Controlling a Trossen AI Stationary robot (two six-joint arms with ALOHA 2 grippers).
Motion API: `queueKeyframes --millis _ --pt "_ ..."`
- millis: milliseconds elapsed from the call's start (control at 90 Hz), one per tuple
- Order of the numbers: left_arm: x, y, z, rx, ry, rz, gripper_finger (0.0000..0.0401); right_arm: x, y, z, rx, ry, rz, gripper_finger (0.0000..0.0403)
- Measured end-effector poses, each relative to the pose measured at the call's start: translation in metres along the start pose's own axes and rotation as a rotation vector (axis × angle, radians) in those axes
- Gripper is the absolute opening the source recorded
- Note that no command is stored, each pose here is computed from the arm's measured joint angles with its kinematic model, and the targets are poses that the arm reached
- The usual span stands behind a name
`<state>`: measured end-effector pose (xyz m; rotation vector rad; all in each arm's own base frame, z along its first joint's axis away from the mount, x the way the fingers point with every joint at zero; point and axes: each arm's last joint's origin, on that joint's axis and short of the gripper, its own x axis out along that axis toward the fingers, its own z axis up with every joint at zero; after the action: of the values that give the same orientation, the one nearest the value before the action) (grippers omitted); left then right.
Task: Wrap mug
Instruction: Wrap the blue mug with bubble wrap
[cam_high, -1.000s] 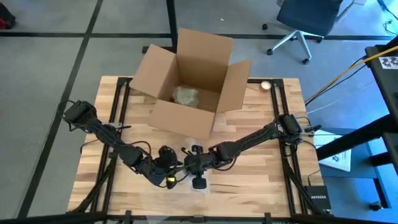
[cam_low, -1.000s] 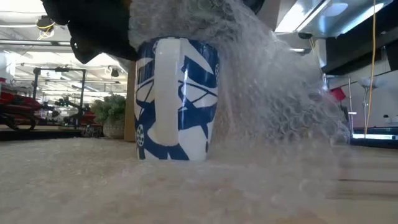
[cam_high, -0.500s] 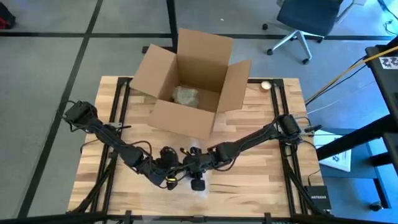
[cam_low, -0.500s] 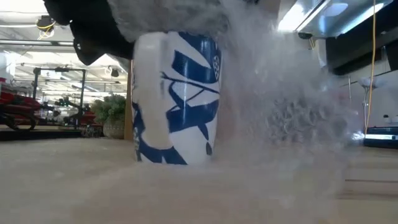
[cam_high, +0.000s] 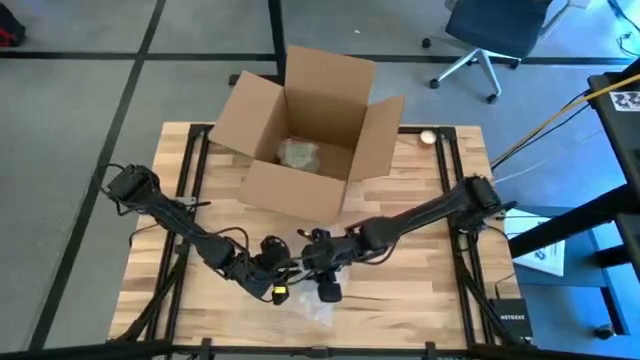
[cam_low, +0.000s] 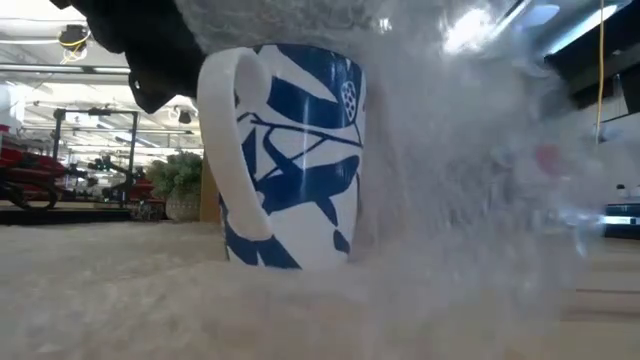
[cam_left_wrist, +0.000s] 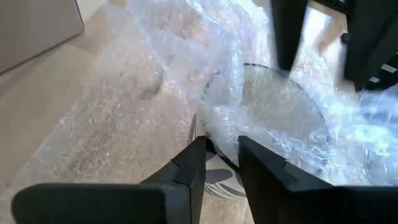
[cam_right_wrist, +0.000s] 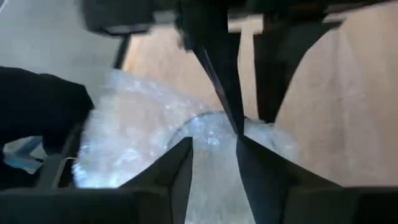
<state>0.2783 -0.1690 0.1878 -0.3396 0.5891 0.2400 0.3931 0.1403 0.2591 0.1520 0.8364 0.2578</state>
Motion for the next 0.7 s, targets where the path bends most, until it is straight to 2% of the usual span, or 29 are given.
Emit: queueKeyframes --millis 133,211,344,467,600,700 --pt "0.0 0.0 0.0 0.003 0.002 0.002 0.0076 -0.025 0.001 -0.004 0.003 0.074 -0.016 0.0113" --pt "0.0 0.0 -0.001 0.005 0.003 0.003 0.0076 -0.031 0.004 -0.015 0.006 0.176 -0.037 0.0113" --pt "0.0 0.0 -0.001 0.006 0.004 0.004 0.0076 -0.034 0.01 -0.041 0.035 0.37 -0.144 0.0113" --pt "0.0 0.001 -0.001 0.005 0.005 0.005 0.0076 -0.03 0.018 -0.071 0.037 0.491 -0.256 0.0112" --pt "0.0 0.001 -0.001 0.004 0.006 0.006 0.0076 -0.015 0.025 -0.09 -0.025 0.403 -0.36 0.0112" --pt "0.0 0.001 -0.001 0.003 0.006 0.006 0.0076 -0.007 0.029 -0.09 -0.06 0.29 -0.39 0.0112"
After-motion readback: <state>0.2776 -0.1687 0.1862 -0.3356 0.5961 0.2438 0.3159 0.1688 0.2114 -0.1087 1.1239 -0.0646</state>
